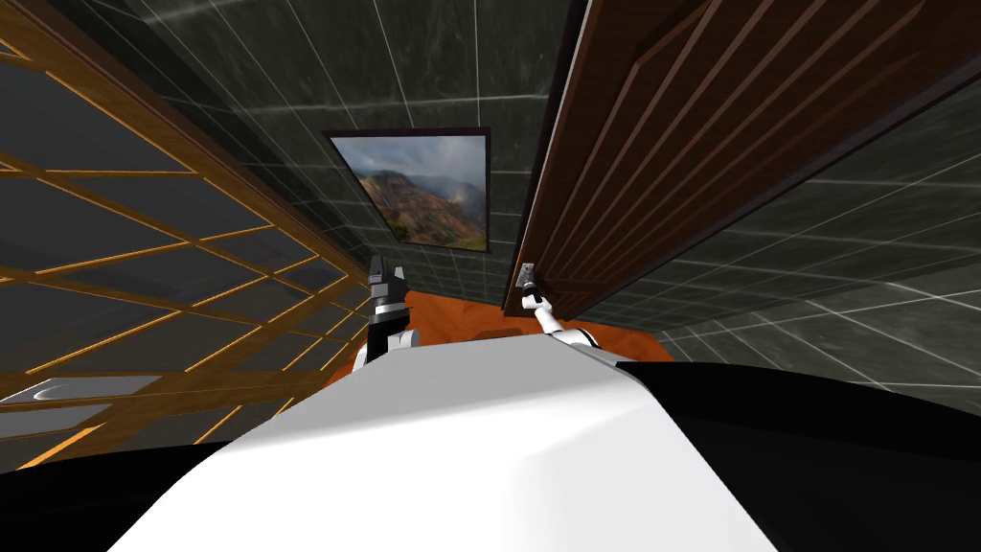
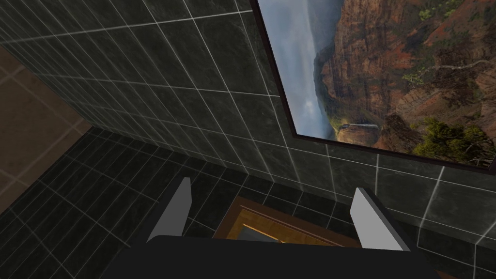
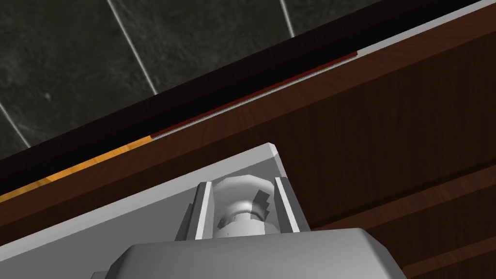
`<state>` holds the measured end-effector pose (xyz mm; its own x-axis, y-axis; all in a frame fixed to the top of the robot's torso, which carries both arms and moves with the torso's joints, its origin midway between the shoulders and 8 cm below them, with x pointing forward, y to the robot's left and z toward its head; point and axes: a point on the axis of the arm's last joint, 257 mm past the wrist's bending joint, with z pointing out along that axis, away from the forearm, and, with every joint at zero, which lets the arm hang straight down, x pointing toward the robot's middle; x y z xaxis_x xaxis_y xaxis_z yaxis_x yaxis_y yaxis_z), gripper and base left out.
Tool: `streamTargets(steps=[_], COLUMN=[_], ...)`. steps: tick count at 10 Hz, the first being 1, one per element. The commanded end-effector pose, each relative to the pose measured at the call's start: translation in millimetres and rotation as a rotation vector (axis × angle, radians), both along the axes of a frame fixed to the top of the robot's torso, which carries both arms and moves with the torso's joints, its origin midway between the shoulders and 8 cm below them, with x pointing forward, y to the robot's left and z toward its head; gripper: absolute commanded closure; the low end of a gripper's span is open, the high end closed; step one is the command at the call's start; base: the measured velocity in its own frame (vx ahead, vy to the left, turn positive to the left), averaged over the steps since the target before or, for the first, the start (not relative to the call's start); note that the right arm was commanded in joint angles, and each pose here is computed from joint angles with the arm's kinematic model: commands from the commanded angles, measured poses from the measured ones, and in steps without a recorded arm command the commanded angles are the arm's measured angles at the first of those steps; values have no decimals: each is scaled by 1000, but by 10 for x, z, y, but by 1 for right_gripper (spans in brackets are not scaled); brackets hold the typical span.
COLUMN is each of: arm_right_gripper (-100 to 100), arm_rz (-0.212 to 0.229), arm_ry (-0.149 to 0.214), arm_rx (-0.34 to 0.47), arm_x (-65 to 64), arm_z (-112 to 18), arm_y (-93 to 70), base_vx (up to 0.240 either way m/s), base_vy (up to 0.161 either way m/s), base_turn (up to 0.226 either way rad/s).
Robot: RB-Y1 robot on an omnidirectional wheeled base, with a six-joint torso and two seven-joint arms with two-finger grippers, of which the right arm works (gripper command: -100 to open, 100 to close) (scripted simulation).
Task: Pull the door open
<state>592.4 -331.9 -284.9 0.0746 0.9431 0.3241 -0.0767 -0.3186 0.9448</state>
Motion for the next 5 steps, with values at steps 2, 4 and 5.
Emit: streamTargets(steps=[2,4,5], arm_right_gripper=[100,-100,-100], arm_rz=[-3,-9,-13], arm_ry=[-8,-22,-27], arm_rx=[98,187,237], arm_x=[10,10,8], arm_z=[-10,4,2], arm_y=[-3,35,45], base_vx=[-37,-90,-108], base_vy=[-16,-34,-27], base_turn=[62,41,24])
